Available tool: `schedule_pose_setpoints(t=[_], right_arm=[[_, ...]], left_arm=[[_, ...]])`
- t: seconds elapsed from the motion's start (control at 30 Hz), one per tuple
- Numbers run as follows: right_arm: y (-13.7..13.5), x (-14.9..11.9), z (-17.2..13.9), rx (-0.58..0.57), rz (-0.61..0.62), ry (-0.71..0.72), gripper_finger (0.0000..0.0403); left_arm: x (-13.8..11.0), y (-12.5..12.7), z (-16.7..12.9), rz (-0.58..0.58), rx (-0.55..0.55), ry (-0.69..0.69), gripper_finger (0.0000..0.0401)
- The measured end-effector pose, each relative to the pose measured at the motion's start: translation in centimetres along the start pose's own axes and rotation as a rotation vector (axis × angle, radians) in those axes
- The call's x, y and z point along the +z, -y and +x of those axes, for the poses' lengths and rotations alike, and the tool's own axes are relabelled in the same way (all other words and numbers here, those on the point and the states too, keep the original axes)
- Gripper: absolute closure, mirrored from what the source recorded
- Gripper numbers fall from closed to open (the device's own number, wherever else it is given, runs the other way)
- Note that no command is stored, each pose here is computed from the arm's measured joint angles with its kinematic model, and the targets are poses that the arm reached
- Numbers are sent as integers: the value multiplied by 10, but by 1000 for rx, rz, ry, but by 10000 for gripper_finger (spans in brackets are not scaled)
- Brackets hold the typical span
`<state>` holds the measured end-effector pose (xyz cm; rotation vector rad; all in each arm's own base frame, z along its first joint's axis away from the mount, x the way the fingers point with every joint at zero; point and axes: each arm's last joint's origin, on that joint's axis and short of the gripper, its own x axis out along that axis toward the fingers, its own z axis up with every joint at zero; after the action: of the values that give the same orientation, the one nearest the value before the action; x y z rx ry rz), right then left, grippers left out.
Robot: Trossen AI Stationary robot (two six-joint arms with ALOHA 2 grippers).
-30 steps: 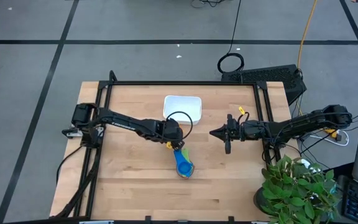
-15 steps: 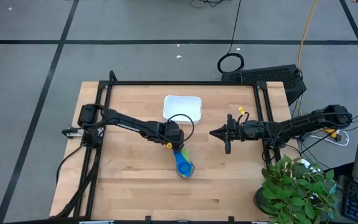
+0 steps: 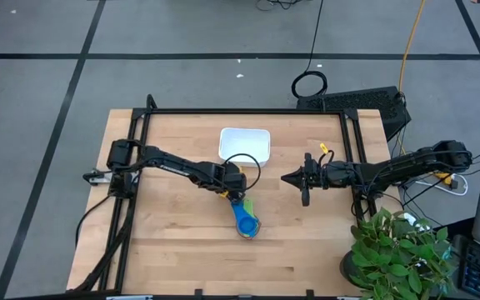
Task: Nest measuring cups in basket
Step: Stack the yellow measuring cup on top of the blue measuring cup
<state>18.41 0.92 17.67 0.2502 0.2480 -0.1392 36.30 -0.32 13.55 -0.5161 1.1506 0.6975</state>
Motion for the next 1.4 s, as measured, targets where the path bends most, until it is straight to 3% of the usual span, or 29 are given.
schedule_pose_setpoints(t=[0.4, 0.67, 0.8, 1.07, 1.2, 1.4], right_arm=[[0, 0, 0, -2, -1, -4, 403], [0, 0, 0, -2, 1, -4, 403], [0, -1, 0, -3, 11, -7, 403], [0, -1, 0, -4, 14, -10, 403], [0, -1, 0, -4, 14, -10, 403], [0, -1, 0, -5, 14, -8, 403]], left_arm=[[1, -6, 0, 36, 18, -46, 243], [-2, -9, -7, 107, -22, -107, 244], [-5, -12, -23, 150, -39, -131, 232], [-4, -18, -66, 235, -94, -66, 244], [-6, -15, -89, 384, -154, 15, 244], [-23, 6, -114, 793, -245, 158, 236]])
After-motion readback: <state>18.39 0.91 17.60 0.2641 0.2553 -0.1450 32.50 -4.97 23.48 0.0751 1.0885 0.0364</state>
